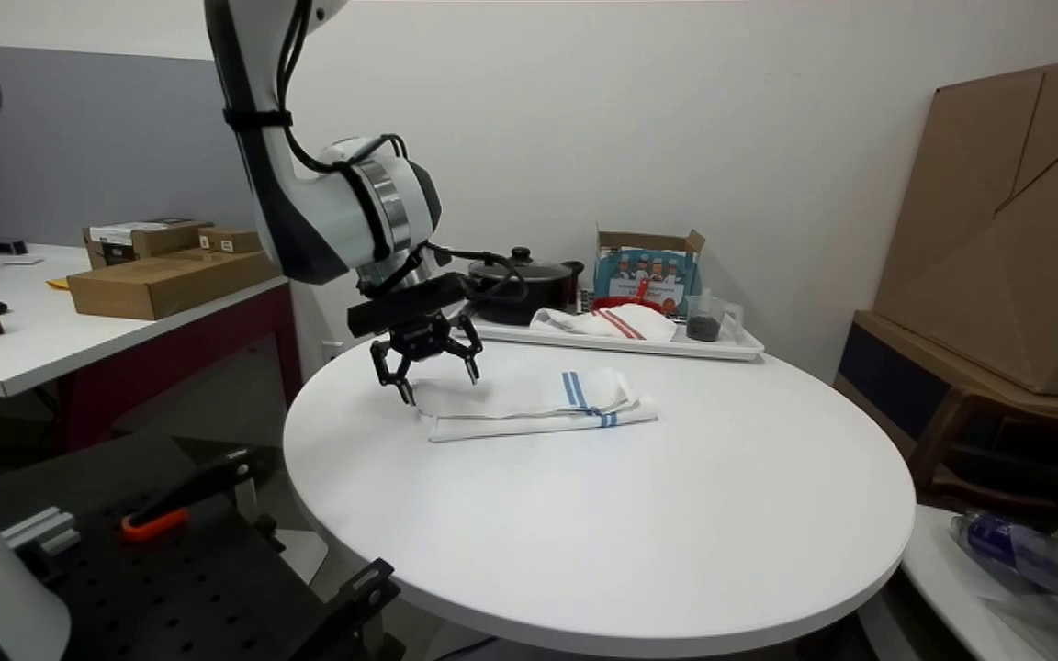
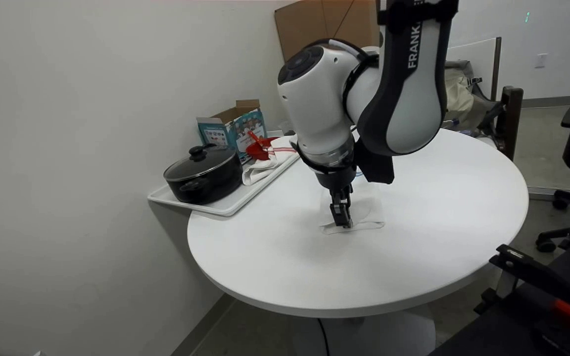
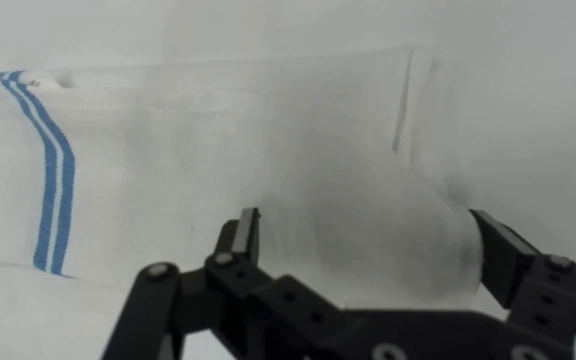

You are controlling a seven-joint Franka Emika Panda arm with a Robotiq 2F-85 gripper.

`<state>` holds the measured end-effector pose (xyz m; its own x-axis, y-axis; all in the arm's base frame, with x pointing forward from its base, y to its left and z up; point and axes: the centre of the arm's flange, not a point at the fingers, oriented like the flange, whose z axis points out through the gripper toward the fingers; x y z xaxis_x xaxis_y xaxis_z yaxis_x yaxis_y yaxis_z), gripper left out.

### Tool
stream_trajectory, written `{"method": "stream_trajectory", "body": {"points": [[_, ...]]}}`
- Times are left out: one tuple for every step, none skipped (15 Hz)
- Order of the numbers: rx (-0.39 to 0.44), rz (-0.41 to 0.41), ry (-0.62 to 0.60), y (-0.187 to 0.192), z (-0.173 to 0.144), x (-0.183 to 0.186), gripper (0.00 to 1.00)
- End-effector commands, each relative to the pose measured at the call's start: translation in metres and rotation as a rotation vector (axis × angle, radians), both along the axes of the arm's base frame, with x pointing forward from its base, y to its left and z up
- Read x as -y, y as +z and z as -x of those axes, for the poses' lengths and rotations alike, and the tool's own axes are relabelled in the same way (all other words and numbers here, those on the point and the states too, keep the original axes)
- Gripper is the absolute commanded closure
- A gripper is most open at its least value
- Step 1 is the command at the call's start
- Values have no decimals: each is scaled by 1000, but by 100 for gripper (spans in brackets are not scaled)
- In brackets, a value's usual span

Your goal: Fold the towel

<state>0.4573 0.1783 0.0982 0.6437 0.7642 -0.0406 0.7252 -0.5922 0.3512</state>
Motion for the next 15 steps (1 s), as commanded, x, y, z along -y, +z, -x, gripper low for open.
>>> {"method": "stream_trajectory", "body": {"points": [[6,6,6,-21,2,-6,0],[4,9,9,-23,3,-7,0],[1,11,14,-26,4,-8,25],[0,11,20,-28,5,-8,28],[-2,12,22,-29,5,-9,33],[-2,12,22,-29,4,-10,43],[-1,12,23,-29,4,-10,51],[-1,12,21,-28,4,-10,57],[-1,12,18,-27,4,-10,66],[-3,14,14,-26,5,-10,72],[-2,13,2,-23,6,-10,81],[-3,5,-4,-19,8,-10,88],[-9,-5,-2,-15,11,-10,96],[-16,-17,5,-8,14,-10,99],[-22,-28,14,-1,19,-11,100]]}}
